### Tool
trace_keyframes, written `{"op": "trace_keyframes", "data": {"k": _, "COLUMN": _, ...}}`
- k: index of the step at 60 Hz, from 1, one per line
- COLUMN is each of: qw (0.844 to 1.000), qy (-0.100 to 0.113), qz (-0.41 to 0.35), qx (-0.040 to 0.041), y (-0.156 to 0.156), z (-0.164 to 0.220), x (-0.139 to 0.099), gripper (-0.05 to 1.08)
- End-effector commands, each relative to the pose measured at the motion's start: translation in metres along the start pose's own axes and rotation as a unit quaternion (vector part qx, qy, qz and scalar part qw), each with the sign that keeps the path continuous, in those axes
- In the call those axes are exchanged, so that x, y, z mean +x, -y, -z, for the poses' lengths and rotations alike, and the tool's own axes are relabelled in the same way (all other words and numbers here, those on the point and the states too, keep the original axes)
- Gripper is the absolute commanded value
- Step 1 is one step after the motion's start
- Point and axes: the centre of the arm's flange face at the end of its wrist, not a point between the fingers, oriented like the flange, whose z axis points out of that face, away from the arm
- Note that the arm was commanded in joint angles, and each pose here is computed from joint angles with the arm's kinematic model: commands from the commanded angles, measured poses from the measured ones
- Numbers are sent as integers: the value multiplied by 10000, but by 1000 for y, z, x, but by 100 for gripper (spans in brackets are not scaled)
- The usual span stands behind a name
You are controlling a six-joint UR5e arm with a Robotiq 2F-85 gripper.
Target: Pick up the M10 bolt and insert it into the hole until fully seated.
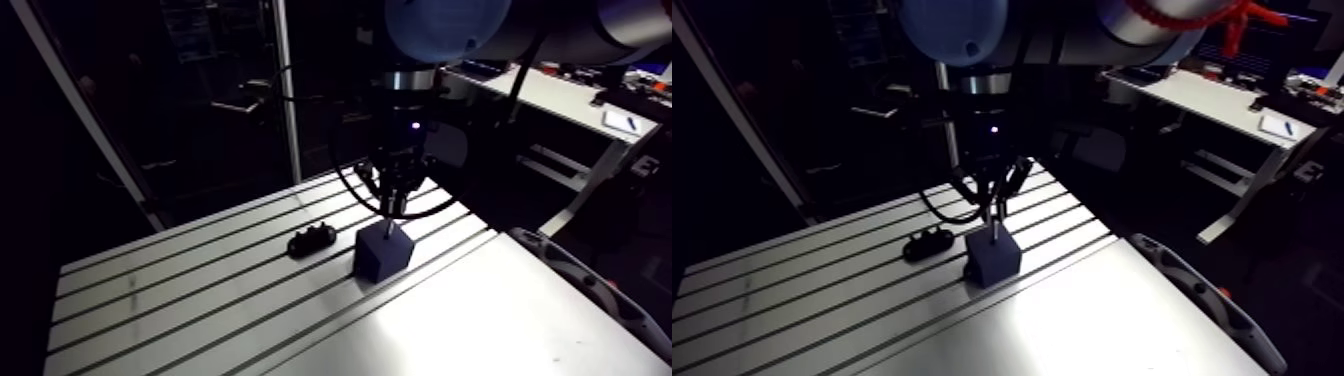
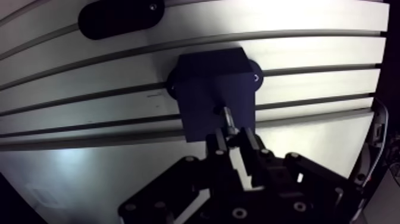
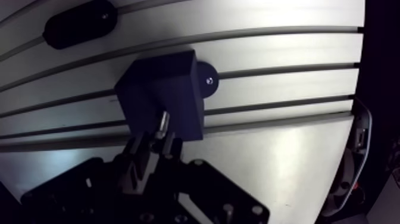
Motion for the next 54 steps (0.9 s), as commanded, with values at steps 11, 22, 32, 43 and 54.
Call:
{"op": "trace_keyframes", "data": {"k": 11, "qw": 10000, "qy": -5, "qz": 8, "qx": 19, "y": 1, "z": -1, "x": 1, "gripper": 108}}
{"op": "trace_keyframes", "data": {"k": 22, "qw": 10000, "qy": 2, "qz": 16, "qx": 22, "y": 1, "z": -1, "x": 0, "gripper": 108}}
{"op": "trace_keyframes", "data": {"k": 32, "qw": 10000, "qy": 20, "qz": 17, "qx": 35, "y": 3, "z": -3, "x": 0, "gripper": 108}}
{"op": "trace_keyframes", "data": {"k": 43, "qw": 10000, "qy": 31, "qz": 18, "qx": 31, "y": 3, "z": -3, "x": -1, "gripper": 108}}
{"op": "trace_keyframes", "data": {"k": 54, "qw": 10000, "qy": 33, "qz": 18, "qx": 24, "y": 3, "z": -3, "x": -1, "gripper": 108}}
